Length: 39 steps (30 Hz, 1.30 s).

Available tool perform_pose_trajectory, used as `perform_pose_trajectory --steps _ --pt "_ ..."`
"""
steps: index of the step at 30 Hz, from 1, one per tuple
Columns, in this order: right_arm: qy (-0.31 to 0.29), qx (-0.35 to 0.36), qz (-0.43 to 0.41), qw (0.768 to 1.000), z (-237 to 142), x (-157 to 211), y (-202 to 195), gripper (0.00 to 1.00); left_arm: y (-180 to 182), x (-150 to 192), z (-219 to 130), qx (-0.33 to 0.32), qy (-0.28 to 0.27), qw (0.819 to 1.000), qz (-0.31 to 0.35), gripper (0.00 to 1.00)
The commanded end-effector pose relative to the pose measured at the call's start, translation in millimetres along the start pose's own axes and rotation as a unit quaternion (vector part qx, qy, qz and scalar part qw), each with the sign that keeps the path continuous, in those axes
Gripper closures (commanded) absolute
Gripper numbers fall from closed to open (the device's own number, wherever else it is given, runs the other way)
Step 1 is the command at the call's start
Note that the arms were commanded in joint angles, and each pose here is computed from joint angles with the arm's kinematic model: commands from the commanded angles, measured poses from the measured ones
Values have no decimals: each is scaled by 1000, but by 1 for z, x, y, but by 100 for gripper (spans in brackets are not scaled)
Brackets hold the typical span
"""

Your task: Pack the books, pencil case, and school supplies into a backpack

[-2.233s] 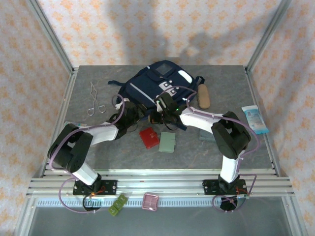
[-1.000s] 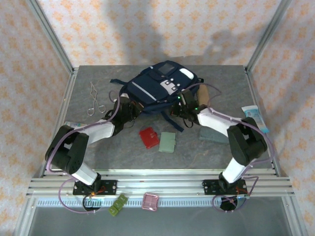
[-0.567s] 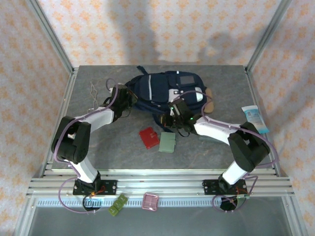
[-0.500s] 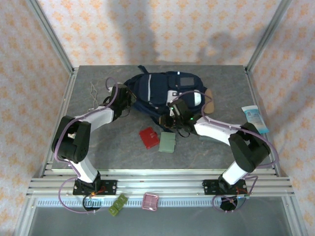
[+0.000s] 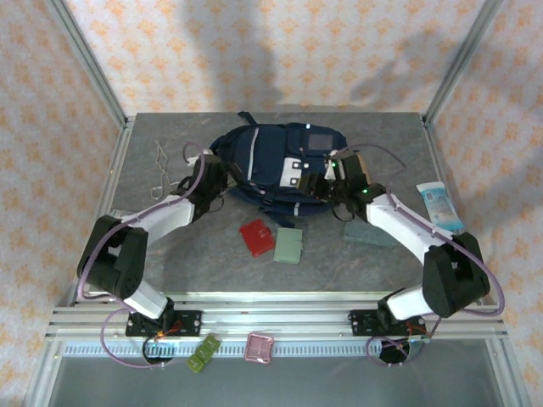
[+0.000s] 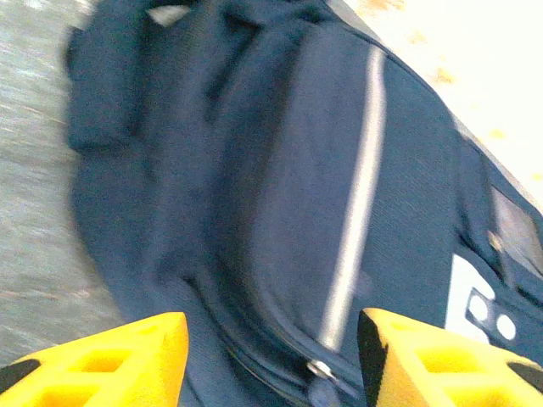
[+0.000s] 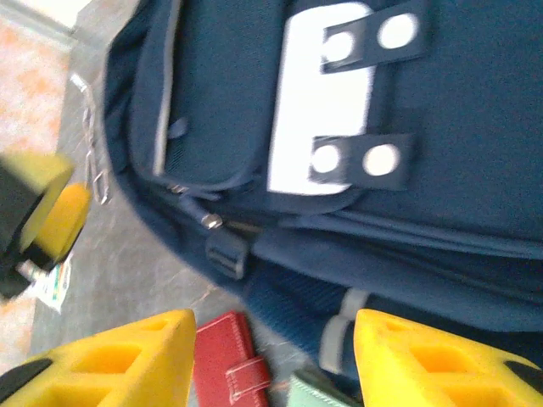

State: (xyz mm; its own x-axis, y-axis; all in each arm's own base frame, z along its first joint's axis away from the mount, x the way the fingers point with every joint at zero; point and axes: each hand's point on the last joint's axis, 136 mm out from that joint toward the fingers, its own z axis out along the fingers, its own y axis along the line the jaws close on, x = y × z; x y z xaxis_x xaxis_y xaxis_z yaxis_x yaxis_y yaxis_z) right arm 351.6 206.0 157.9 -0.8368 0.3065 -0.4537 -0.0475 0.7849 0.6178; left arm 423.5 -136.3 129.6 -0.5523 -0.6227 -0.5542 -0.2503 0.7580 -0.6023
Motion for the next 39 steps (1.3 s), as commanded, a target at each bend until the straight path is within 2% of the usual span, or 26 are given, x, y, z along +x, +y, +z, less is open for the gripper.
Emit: perform_pose_trajectory --steps 1,3,7,13,24,27,33,35,39 --pt "30 44 79 995 5 10 -35 49 -30 18 -5 28 19 999 25 43" --pt "26 65 97 993 5 10 -48 49 -40 35 -3 34 36 998 40 43" --pt "31 56 132 989 11 12 -52 46 -47 58 6 45 56 997 41 43" --pt "68 65 189 977 28 30 -64 46 -49 71 15 42 67 996 48 43" --pt "-20 90 276 957 33 8 -89 46 -37 88 24 29 81 995 55 43" --pt "-38 58 325 943 40 3 -88 50 -36 91 26 28 85 994 56 43" --pt "-23 84 417 905 54 22 -108 51 -35 100 29 30 95 994 53 44" --pt "-25 115 422 899 53 28 -119 50 -36 100 28 33 95 994 51 44" --pt "-10 124 412 902 55 41 -122 49 -38 98 26 37 93 994 47 44"
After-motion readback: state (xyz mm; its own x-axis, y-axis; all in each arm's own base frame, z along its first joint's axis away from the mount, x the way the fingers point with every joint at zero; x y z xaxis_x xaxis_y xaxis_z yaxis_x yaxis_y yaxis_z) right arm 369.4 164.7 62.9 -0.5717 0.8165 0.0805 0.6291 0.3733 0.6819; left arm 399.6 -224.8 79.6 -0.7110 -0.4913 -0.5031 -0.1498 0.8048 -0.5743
